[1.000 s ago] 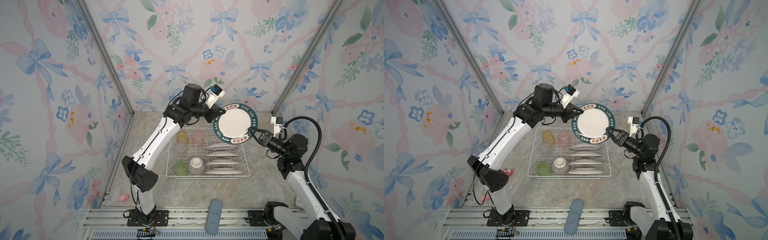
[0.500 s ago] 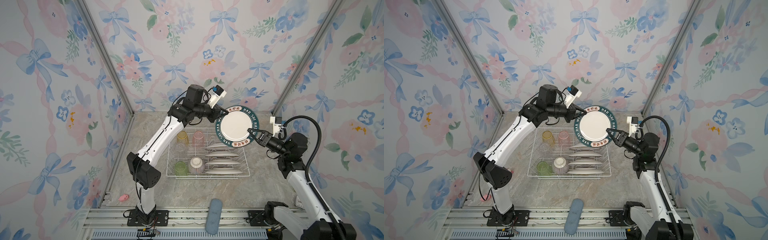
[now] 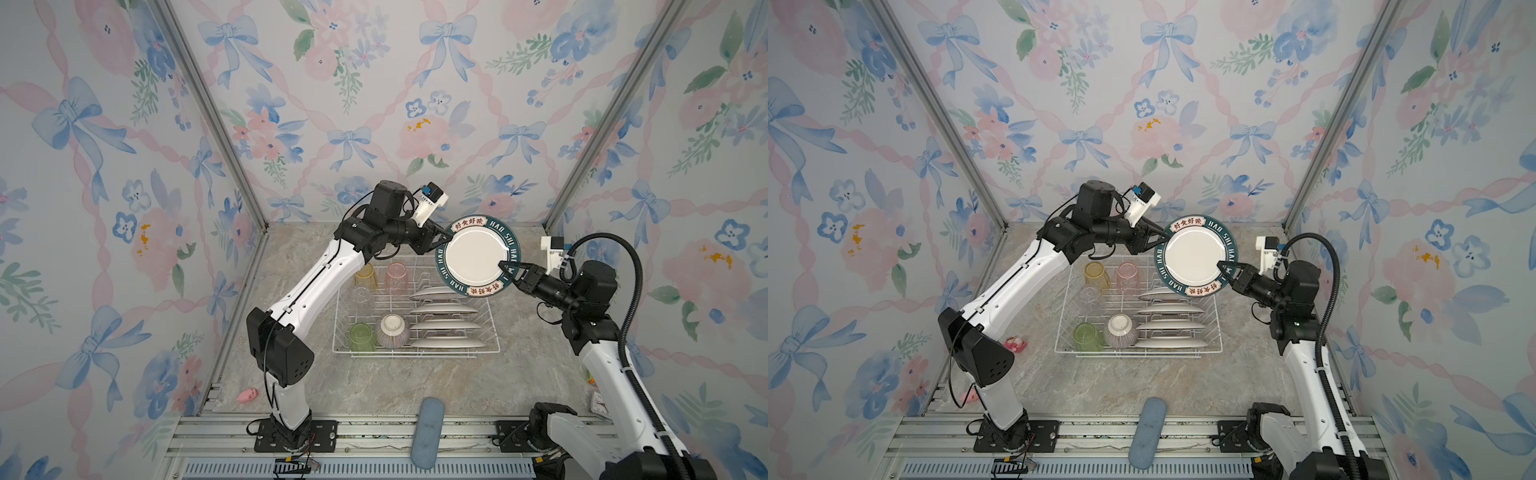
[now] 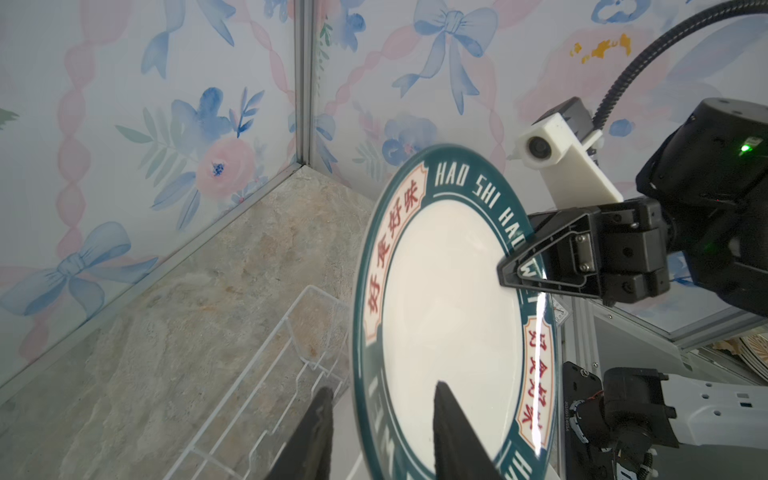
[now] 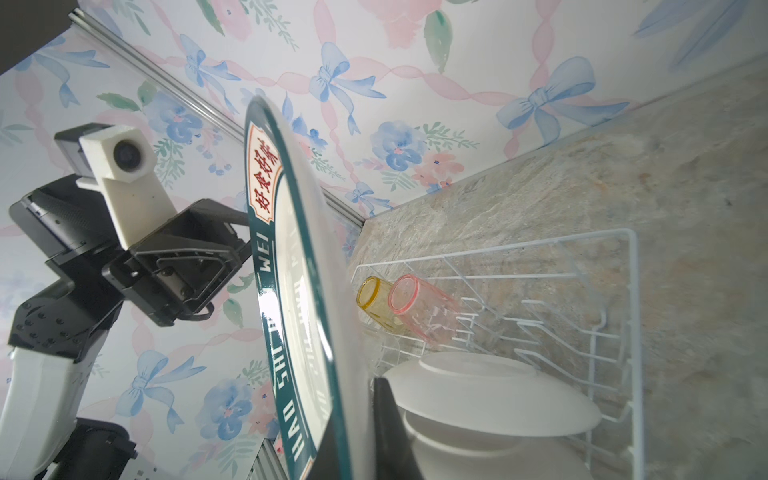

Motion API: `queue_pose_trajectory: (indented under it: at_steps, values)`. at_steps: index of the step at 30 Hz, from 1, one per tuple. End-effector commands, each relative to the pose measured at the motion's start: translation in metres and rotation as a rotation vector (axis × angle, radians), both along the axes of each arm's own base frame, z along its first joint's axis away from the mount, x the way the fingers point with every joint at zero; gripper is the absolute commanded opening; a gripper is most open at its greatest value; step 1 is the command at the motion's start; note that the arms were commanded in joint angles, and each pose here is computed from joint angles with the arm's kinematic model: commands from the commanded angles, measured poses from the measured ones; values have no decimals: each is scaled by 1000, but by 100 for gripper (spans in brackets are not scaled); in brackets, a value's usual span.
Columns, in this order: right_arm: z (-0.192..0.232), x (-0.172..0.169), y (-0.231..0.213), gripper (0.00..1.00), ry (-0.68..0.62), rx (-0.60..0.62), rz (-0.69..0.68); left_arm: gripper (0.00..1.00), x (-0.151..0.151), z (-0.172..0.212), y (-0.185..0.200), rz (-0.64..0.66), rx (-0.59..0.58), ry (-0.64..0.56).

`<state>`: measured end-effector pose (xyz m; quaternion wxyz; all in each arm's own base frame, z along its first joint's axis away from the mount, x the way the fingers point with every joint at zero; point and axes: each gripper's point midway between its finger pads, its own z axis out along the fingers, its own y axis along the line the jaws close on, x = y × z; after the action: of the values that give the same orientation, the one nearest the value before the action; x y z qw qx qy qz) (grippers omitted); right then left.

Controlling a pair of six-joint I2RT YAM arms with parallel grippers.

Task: Unload the mixed dishes from the dish rack
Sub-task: 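Open the left gripper and carry the plate away with the right gripper, then lower the plate onto the table beside the rack and release it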

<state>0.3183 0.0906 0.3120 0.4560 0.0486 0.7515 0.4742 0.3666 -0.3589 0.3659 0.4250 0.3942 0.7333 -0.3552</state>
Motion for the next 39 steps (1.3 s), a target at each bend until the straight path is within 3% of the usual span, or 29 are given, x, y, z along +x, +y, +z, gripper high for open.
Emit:
queue_pose_trajectory:
  at_steps: [1, 2, 7, 15, 20, 27, 39]
  values:
    - [4, 7, -29, 0, 21, -35, -109, 39, -20, 23, 20, 34, -4, -77]
    - [-1, 9, -38, 0, 45, -38, -141, 45, -26, 22, 22, 28, -4, -71]
    - [-37, 18, -102, 0, 187, -103, -368, 44, -56, -8, 24, 20, 36, -22]
    - [-108, 18, -172, 4, 398, -178, -598, 44, -59, -58, 38, 128, 168, 2]
    - [-141, 20, -180, 7, 472, -189, -617, 41, -60, -90, 37, 111, 224, 40]
    - [-175, 31, -187, 10, 530, -154, -627, 38, -40, -114, 42, 212, 307, 23]
    - [-216, 61, -189, 10, 571, -50, -603, 31, -39, -126, 31, 200, 391, -70]
